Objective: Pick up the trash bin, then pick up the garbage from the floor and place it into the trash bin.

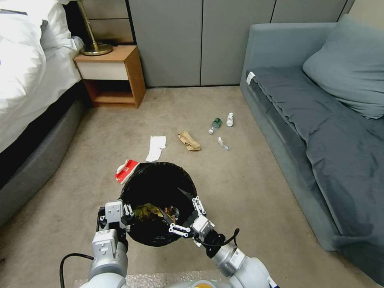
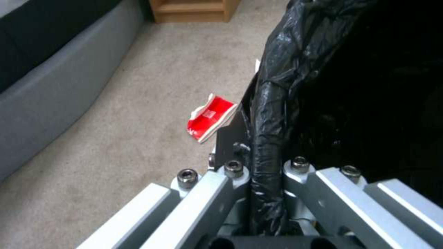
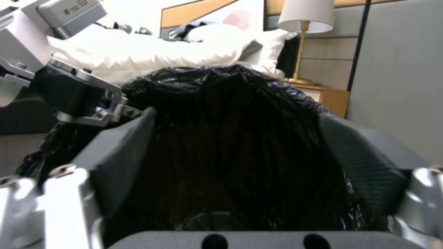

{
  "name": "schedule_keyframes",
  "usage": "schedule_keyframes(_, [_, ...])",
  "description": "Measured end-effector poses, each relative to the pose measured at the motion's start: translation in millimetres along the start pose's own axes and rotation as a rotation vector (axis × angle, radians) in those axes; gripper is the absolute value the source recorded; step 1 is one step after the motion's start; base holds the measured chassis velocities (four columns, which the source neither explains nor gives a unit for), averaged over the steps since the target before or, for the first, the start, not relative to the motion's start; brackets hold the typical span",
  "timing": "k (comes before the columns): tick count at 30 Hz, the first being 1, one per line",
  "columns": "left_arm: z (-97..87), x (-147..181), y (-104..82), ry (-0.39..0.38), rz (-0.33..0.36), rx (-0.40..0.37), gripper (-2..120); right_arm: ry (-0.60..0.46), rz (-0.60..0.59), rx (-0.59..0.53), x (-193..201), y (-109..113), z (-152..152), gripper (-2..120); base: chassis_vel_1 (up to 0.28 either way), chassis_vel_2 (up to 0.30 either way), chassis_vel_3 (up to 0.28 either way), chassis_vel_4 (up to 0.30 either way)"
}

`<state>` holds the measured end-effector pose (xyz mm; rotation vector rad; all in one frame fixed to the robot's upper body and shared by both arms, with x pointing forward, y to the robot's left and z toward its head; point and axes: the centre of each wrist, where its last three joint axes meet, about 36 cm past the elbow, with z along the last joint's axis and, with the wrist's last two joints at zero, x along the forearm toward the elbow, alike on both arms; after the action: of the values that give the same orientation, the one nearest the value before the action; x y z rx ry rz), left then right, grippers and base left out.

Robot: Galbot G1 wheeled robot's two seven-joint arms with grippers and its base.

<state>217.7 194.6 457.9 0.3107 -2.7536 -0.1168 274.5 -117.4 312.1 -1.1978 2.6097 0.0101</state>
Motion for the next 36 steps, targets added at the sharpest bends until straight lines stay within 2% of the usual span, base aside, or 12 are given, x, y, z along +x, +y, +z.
schedule_keyframes(1, [0.0,0.0,0.0,0.000,0.000,0.000,0,0.000,0.000,0.000,0.0,0.0,0.0,90,0.000,0.000,0.000,0.000])
schedule_keyframes(3, [0.0,0.1,-0.3,0.000,0.001,0.000,0,-0.001,0.000,0.002,0.5,-0.5,-0.9,99,0.000,0.000,0.000,0.000])
schedule_keyframes(9, [0.1,0.2,-0.6,0.000,0.001,-0.001,0,-0.021,0.006,0.011,-1.6,-2.7,-6.8,100,0.000,0.000,0.000,0.000])
schedule_keyframes(12, [1.1,-0.1,-0.5,0.003,0.000,-0.003,0,-0.070,0.036,0.031,-7.1,-7.2,-19.3,100,0.000,0.000,0.000,0.000])
schedule_keyframes(16, [3.9,-1.7,0.1,0.010,-0.003,-0.008,0,-0.190,0.165,0.067,-17.9,-17.9,-62.9,100,0.000,0.000,0.000,0.000])
schedule_keyframes(20, [4.7,-2.3,0.2,0.011,-0.003,-0.010,0,-0.236,0.251,0.077,-15.6,-21.0,-86.2,100,0.000,0.000,0.000,0.000])
schedule_keyframes(22, [5.5,-2.7,0.4,0.012,-0.004,-0.012,0,-0.247,0.345,0.068,-6.3,-17.0,-100.4,100,0.000,0.000,0.000,0.000])
schedule_keyframes(29, [5.7,-2.9,0.6,0.012,-0.005,-0.012,0,-0.215,0.473,0.047,12.8,-7.5,-97.9,100,0.000,0.000,0.000,0.000])
schedule_keyframes(32, [5.6,-3.1,2.2,0.011,-0.006,-0.012,0,-0.162,0.572,0.044,32.2,-2.6,-82.0,100,0.000,0.000,0.000,0.000])
schedule_keyframes(36, [4.4,-3.0,3.4,0.007,-0.006,-0.011,0,-0.128,0.608,0.053,48.6,-3.6,-73.4,100,0.000,0.000,0.000,0.000])
